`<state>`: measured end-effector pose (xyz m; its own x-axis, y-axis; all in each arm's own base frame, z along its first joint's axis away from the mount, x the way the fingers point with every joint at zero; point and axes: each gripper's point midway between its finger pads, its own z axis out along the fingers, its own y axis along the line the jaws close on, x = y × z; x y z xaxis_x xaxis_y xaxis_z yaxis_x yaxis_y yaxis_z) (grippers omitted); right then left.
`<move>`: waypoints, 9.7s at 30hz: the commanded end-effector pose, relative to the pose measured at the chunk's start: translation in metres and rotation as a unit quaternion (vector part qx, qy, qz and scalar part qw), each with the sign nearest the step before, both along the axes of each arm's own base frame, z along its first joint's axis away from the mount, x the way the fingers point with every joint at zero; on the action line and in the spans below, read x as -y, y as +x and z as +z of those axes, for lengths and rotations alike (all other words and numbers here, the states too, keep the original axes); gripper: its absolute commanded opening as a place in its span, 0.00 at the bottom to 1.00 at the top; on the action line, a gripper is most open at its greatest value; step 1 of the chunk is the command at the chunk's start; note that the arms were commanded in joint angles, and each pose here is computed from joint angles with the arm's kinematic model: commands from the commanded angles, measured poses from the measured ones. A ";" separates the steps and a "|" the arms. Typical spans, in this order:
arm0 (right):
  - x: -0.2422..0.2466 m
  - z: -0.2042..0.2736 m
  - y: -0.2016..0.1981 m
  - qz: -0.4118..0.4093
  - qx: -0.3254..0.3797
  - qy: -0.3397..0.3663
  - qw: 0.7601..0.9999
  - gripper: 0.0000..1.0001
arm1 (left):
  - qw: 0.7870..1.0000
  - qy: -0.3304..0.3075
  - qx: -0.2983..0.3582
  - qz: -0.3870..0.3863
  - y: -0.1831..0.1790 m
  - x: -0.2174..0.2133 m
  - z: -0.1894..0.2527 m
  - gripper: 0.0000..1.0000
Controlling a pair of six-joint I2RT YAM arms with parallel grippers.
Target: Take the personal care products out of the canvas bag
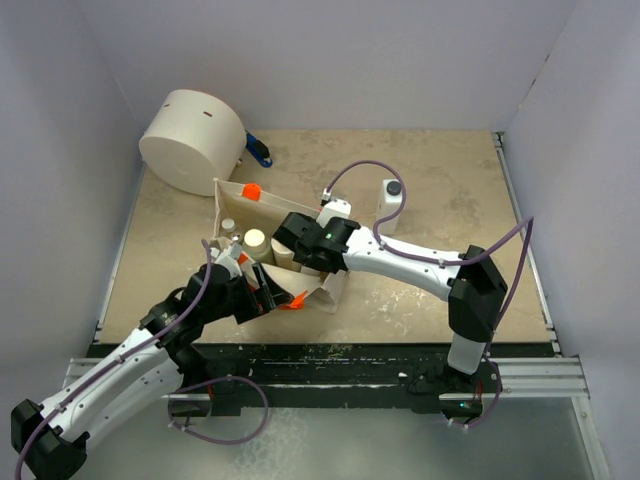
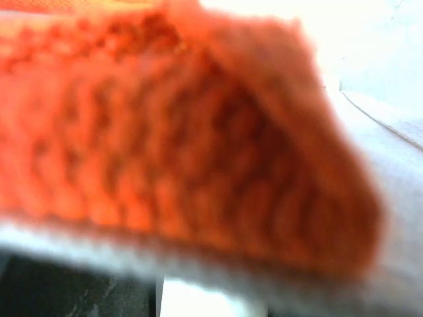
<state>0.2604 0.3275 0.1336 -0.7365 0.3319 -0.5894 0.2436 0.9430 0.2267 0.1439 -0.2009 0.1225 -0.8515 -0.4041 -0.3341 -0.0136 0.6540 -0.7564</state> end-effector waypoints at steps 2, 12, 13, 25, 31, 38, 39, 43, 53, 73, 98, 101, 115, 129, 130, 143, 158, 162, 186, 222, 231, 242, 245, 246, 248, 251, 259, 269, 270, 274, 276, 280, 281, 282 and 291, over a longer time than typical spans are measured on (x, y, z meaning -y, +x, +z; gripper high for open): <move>0.044 -0.012 -0.001 -0.024 0.002 -0.113 0.993 0.39 | 1.000 0.001 -0.004 -0.027 -0.006 0.005 0.004 0.99; 0.016 -0.047 0.003 0.029 -0.018 -0.107 0.994 0.60 | 1.000 0.003 -0.001 -0.029 -0.006 0.004 0.007 1.00; 0.014 -0.048 0.004 0.031 -0.017 -0.105 0.994 0.61 | 1.000 0.004 0.000 -0.029 -0.006 0.003 0.008 0.99; 0.009 0.011 0.009 0.053 0.037 -0.048 0.997 0.32 | 1.000 0.007 0.002 -0.025 -0.007 0.001 0.008 0.99; -0.004 0.076 0.010 0.110 0.107 0.033 0.988 0.15 | 1.000 0.005 0.001 -0.028 -0.008 0.002 0.008 0.99; -0.014 0.134 0.000 0.160 0.149 0.107 0.970 0.00 | 1.000 0.002 0.004 -0.029 -0.008 0.002 0.011 0.99; -0.017 0.140 -0.002 0.169 0.155 0.118 0.966 0.00 | 1.000 0.001 0.005 -0.029 -0.008 0.002 0.012 0.99; -0.028 0.172 -0.011 0.210 0.180 0.167 0.946 0.00 | 1.000 0.003 0.006 -0.029 -0.008 0.001 0.014 0.99; 0.001 0.261 -0.028 0.253 0.281 0.198 0.905 0.00 | 1.000 0.004 0.005 -0.023 -0.008 -0.001 0.014 0.99; 0.205 0.167 -0.030 0.015 0.273 -0.083 0.958 0.00 | 0.998 0.045 0.041 -0.013 0.005 -0.009 0.031 0.99; 0.258 0.071 0.167 0.106 0.256 -0.002 0.961 0.00 | 0.990 0.121 0.079 0.002 0.018 -0.031 0.047 0.99; 0.256 0.059 0.175 0.128 0.242 -0.001 0.962 0.00 | 0.988 0.127 0.084 0.001 0.021 -0.031 0.048 0.99; 0.263 0.049 0.191 0.143 0.219 -0.039 0.964 0.05 | 0.988 0.125 0.086 -0.003 0.018 -0.031 0.049 0.99; 0.261 0.044 0.185 0.136 0.205 -0.023 0.969 0.67 | 0.987 0.120 0.105 0.009 0.019 -0.036 0.068 0.99; 0.259 0.046 0.184 0.138 0.208 -0.019 0.968 0.70 | 0.987 0.118 0.105 0.011 0.019 -0.036 0.070 0.99; 0.267 0.074 0.131 0.096 0.207 0.003 0.974 0.87 | 0.984 0.134 0.105 0.055 0.014 -0.060 0.084 0.99; 0.205 0.094 -0.004 0.151 0.211 0.225 0.939 0.87 | 0.972 0.143 0.156 0.100 0.039 -0.066 0.124 0.99; 0.178 0.115 -0.016 0.189 0.210 0.259 0.924 0.87 | 0.977 0.117 0.155 0.089 0.043 -0.051 0.125 0.99; -0.060 0.129 -0.018 0.363 0.190 0.034 0.911 0.74 | 0.993 0.082 -0.053 0.063 -0.012 -0.038 -0.007 0.99; -0.068 -0.009 0.062 0.333 0.115 -0.093 0.931 1.00 | 0.992 0.109 -0.013 0.064 0.000 -0.045 0.006 0.99; -0.081 -0.013 0.067 0.353 0.116 -0.096 0.923 0.90 | 0.992 0.111 -0.012 0.063 0.000 -0.044 0.006 0.99; -0.079 0.060 0.058 0.355 0.174 -0.035 0.918 0.21 | 0.992 0.110 -0.011 0.062 0.001 -0.043 0.009 0.99; -0.076 0.081 0.053 0.349 0.192 -0.011 0.917 0.12 | 0.992 0.107 -0.011 0.059 0.002 -0.041 0.010 0.99; -0.075 0.088 0.051 0.347 0.198 -0.003 0.917 0.08 | 0.993 0.106 -0.011 0.059 0.002 -0.041 0.010 0.99; -0.071 0.102 0.047 0.344 0.207 0.012 0.916 0.03 | 0.993 0.105 -0.011 0.057 0.002 -0.040 0.011 0.99; -0.069 0.129 0.040 0.341 0.230 0.051 0.910 0.00 | 0.993 0.106 -0.012 0.056 0.002 -0.040 0.012 0.99; -0.051 0.202 0.020 0.326 0.259 0.230 0.880 0.00 | 0.993 0.103 -0.010 0.056 0.002 -0.039 0.013 0.99; 0.027 0.260 0.013 0.241 0.319 0.297 0.867 0.00 | 0.993 0.105 -0.007 0.057 0.003 -0.040 0.014 0.99; 0.037 0.264 0.013 0.230 0.326 0.287 0.871 0.00 | 0.993 0.105 -0.008 0.057 0.003 -0.040 0.014 0.99; 0.082 0.275 0.011 0.179 0.358 0.222 0.889 0.00 | 0.993 0.107 -0.006 0.058 0.004 -0.040 0.015 0.99; 0.118 0.269 0.011 0.137 0.363 0.157 0.908 0.00 | 0.992 0.108 -0.003 0.058 0.004 -0.041 0.016 0.99; 0.206 0.217 0.010 0.003 0.324 -0.014 0.946 0.00 | 0.992 0.112 0.001 0.065 0.006 -0.043 0.019 0.99; 0.224 0.200 0.006 -0.024 0.307 -0.051 0.950 0.00 | 0.992 0.111 0.002 0.065 0.006 -0.043 0.019 0.99; 0.239 0.183 0.002 -0.046 0.292 -0.084 0.952 0.00 | 0.992 0.112 0.003 0.066 0.007 -0.043 0.019 0.99; 0.279 0.083 -0.012 -0.118 0.241 -0.171 0.948 0.00 | 0.991 0.118 -0.004 0.062 0.010 -0.040 0.017 0.99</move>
